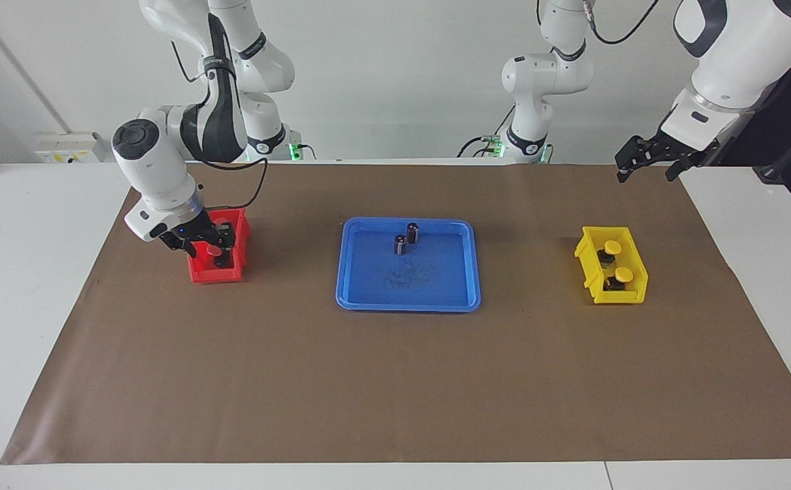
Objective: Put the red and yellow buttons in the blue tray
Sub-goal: 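Grasp a red button with the right gripper while the left gripper reaches yellow holder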
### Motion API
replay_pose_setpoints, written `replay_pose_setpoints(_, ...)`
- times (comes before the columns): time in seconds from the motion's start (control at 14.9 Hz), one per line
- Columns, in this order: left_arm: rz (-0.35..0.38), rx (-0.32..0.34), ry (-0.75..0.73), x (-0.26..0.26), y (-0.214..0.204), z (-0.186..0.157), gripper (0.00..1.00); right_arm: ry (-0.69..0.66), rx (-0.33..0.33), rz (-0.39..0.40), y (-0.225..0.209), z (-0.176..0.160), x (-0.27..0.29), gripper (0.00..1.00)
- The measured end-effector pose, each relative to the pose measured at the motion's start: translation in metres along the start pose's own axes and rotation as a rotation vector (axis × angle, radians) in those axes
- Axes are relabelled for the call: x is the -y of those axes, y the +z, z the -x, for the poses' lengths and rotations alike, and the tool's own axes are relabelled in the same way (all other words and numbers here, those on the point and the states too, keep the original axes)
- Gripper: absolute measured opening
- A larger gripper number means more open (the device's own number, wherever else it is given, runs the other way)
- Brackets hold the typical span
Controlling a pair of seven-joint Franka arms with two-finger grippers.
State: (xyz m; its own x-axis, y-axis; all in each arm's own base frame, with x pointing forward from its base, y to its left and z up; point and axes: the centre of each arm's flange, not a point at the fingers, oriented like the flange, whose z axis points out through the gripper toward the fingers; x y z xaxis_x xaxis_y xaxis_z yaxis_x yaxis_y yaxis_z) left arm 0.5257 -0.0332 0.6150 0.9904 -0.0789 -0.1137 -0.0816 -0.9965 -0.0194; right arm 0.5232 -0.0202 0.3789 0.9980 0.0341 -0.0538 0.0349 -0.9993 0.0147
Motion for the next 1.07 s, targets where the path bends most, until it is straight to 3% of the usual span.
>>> replay_pose_setpoints(0.74,0.006,-0.005,-0.045,0.025,0.0,0.001,1.0,-0.022,-0.002,-0.002,0.025,0.021,-0.015,0.63)
replay_pose_setpoints(1.07,0.003,-0.022,0.024,0.023,0.01,0.0,1.0,-0.025,0.004,-0.003,0.029,0.025,-0.017,0.61)
